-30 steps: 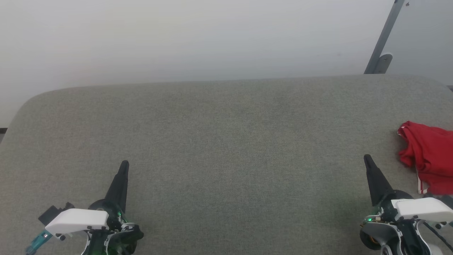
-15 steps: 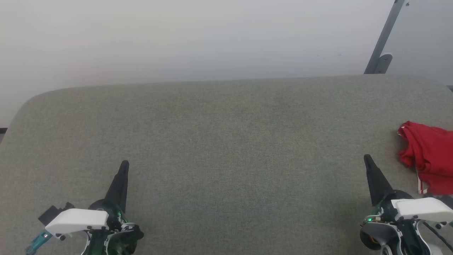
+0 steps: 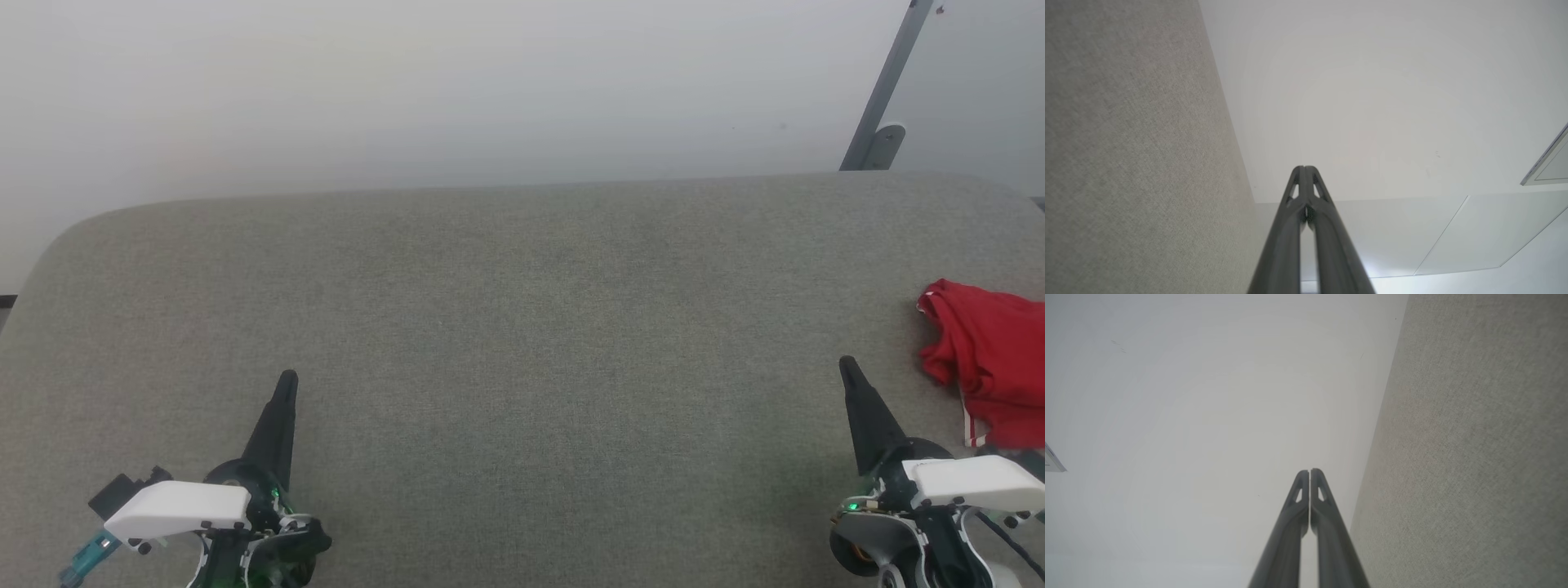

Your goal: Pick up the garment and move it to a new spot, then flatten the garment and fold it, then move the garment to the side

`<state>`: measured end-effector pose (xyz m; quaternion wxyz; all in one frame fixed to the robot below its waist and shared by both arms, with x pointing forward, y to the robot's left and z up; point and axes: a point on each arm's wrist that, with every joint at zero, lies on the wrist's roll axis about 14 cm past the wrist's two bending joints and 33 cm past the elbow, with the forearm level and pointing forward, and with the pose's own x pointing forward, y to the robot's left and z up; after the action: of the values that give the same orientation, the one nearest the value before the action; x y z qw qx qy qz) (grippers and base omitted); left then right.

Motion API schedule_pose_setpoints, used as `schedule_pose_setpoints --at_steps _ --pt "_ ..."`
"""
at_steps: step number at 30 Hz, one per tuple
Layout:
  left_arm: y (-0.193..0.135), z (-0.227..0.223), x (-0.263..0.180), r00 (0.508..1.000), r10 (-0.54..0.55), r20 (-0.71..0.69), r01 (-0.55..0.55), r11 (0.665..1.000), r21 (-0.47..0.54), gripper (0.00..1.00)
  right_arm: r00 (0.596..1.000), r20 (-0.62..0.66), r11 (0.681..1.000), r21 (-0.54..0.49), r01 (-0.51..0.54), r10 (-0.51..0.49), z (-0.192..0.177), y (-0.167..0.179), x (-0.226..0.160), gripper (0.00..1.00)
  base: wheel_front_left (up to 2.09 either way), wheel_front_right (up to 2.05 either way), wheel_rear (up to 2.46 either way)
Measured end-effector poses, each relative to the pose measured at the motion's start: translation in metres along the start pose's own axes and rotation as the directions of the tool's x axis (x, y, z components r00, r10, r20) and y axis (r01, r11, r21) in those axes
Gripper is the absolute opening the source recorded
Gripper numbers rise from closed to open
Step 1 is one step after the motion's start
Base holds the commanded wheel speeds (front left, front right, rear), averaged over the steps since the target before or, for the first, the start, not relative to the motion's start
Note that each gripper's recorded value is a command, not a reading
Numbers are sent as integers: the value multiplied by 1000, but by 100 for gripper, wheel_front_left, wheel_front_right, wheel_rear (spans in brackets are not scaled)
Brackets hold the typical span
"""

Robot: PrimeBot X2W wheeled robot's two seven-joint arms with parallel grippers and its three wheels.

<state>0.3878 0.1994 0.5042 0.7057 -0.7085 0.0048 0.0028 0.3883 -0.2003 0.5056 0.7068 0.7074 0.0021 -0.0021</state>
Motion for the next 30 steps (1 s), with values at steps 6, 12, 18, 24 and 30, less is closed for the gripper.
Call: schedule_pose_setpoints --at_steps 6,12,18,24,30 --pt "0 0 0 1000 0 1 0 1000 0 0 1000 0 1000 0 0 0 0 0 0 0 0 0 0" --pt "0 0 0 1000 0 1 0 1000 0 0 1000 0 1000 0 0 0 0 0 0 0 0 0 0" --pt "0 0 0 1000 0 1 0 1000 -1 0 1000 0 1000 0 0 0 0 0 0 0 0 0 0" --pt "0 0 0 1000 0 1 0 1000 -1 0 1000 0 1000 0 0 0 0 0 0 0 0 0 0" --pt "0 0 0 1000 0 2 0 1000 -1 0 1000 0 1000 0 0 0 0 0 0 0 0 0 0"
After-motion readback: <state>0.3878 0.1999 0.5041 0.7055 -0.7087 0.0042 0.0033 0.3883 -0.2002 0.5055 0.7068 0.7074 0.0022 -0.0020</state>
